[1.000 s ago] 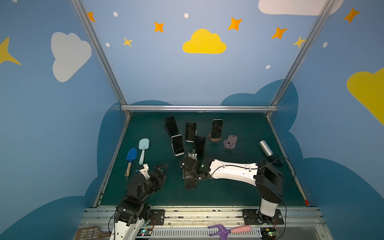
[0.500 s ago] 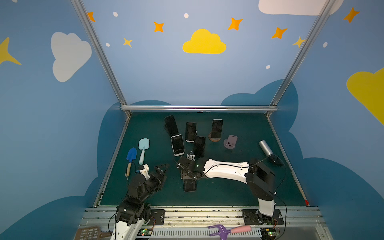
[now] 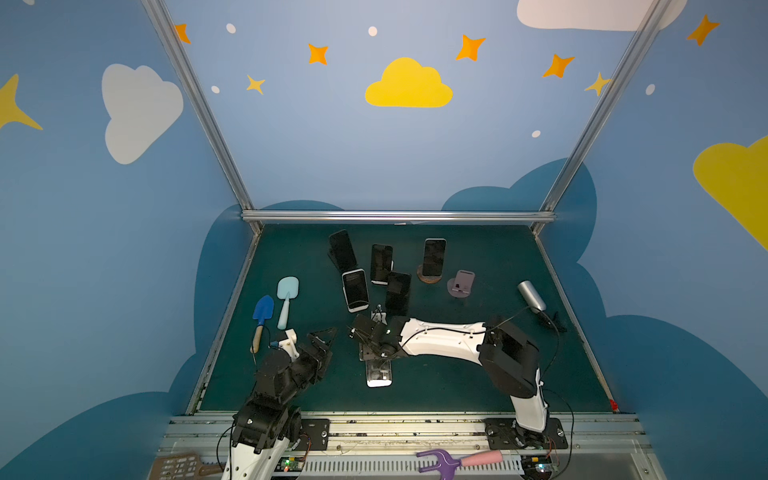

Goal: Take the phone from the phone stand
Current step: 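Lower the purple-edged phone flat onto the table with the right gripper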

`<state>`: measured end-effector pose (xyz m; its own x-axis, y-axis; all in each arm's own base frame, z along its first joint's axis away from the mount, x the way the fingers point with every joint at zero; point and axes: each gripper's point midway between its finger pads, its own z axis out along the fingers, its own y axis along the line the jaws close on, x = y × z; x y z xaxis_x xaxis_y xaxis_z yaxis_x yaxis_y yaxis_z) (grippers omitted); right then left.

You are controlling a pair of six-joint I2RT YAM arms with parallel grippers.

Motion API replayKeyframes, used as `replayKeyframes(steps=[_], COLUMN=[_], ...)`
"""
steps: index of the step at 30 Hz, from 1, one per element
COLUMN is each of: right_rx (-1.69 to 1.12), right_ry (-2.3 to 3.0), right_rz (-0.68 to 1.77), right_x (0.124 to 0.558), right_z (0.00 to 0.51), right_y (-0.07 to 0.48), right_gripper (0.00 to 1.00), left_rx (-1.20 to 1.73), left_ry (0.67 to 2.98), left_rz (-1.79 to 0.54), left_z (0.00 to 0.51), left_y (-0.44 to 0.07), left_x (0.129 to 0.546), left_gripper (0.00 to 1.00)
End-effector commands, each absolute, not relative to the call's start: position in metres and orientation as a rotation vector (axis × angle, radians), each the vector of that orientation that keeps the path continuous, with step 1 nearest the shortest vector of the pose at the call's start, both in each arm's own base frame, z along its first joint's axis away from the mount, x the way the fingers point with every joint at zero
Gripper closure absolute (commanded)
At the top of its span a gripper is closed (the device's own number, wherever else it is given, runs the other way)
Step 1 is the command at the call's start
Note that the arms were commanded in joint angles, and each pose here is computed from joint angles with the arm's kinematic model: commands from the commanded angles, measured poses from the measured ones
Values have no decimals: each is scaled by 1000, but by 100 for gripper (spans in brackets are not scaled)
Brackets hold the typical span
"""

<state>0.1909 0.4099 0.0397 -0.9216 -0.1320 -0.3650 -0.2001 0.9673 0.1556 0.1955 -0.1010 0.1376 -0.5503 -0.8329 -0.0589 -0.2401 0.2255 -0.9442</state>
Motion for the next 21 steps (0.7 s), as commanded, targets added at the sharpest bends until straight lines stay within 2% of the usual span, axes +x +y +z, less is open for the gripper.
replayKeyframes(steps=[1, 21], right_rx=[-252, -288], right_ry=[2764, 2821], right_rz=[208, 131], right_x=[185, 177], right_z=[33, 8], right_y=[406, 412], right_gripper=[54, 53], left_rx=[-970, -994], left_ry=[1902, 1937], left_rz=[-1324, -1248], left_z=[149, 142], left_y=[-99, -96], left_x=[199, 210], left_gripper=[0, 0])
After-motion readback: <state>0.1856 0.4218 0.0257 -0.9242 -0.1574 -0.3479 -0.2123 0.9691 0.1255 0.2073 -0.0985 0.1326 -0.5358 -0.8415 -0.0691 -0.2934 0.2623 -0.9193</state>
